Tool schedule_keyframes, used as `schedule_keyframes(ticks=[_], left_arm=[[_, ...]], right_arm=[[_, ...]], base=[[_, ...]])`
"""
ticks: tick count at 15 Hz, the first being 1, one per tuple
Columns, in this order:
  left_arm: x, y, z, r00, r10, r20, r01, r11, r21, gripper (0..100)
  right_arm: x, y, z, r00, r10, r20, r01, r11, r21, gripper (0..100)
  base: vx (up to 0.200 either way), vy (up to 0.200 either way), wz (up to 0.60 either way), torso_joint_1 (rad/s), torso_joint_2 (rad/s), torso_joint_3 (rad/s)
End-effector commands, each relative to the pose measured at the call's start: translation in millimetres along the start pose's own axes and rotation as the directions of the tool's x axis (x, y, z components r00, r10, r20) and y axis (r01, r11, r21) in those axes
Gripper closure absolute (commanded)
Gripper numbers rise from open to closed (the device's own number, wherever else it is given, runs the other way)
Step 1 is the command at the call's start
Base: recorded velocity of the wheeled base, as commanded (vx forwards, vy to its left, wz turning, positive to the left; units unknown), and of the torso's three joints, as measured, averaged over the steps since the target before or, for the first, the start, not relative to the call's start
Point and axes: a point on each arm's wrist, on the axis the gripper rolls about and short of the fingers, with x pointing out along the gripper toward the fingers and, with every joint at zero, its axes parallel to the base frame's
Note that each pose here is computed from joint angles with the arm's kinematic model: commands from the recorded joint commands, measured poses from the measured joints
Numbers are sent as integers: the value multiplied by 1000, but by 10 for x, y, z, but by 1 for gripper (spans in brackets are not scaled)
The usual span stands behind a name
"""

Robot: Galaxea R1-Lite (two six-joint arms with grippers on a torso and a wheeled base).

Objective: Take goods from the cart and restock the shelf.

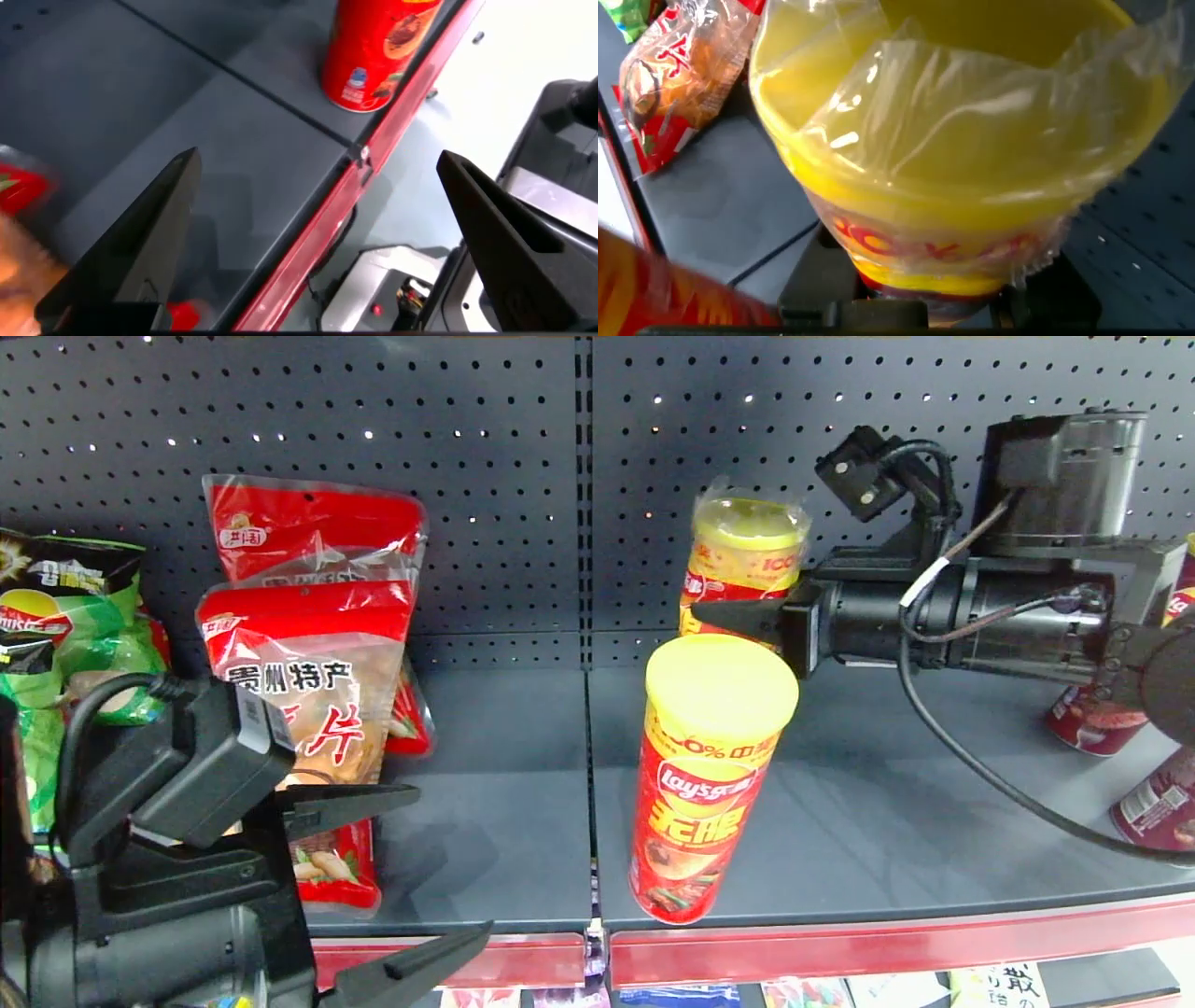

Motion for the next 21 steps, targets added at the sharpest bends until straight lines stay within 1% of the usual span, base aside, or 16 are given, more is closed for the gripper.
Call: schedule_keyframes(ticks=[1, 3, 7, 15, 16, 21], left_arm=[[-97, 30, -25, 999, 34, 20, -34, 999, -7, 0], [-107, 33, -45, 999, 38, 17, -38, 999, -9, 0], [-103, 34, -46, 999, 39, 15, -39, 999, -10, 0], [-85, 37, -57, 999, 38, 6, -38, 999, -12, 0], [-85, 38, -55, 999, 38, 8, -38, 999, -13, 0], [-74, 39, -65, 999, 38, 0, -38, 999, -15, 0]], right_arm=[[129, 30, -53, 1000, 21, -20, -21, 1000, 5, 100], [189, 47, -55, 1000, 2, -26, -2, 1000, 2, 100], [315, 137, 20, 1000, 25, -5, -25, 1000, 10, 100], [330, 138, -79, 999, 26, -37, -25, 999, 24, 100], [325, 140, -79, 999, 26, -37, -25, 999, 24, 0], [190, 170, -108, 999, 14, -50, -13, 1000, 28, 0]], base=[[0, 0, 0, 0, 0, 0], [0, 0, 0, 0, 0, 0], [0, 0, 0, 0, 0, 0], [0, 0, 0, 0, 0, 0], [0, 0, 0, 0, 0, 0], [0, 0, 0, 0, 0, 0]])
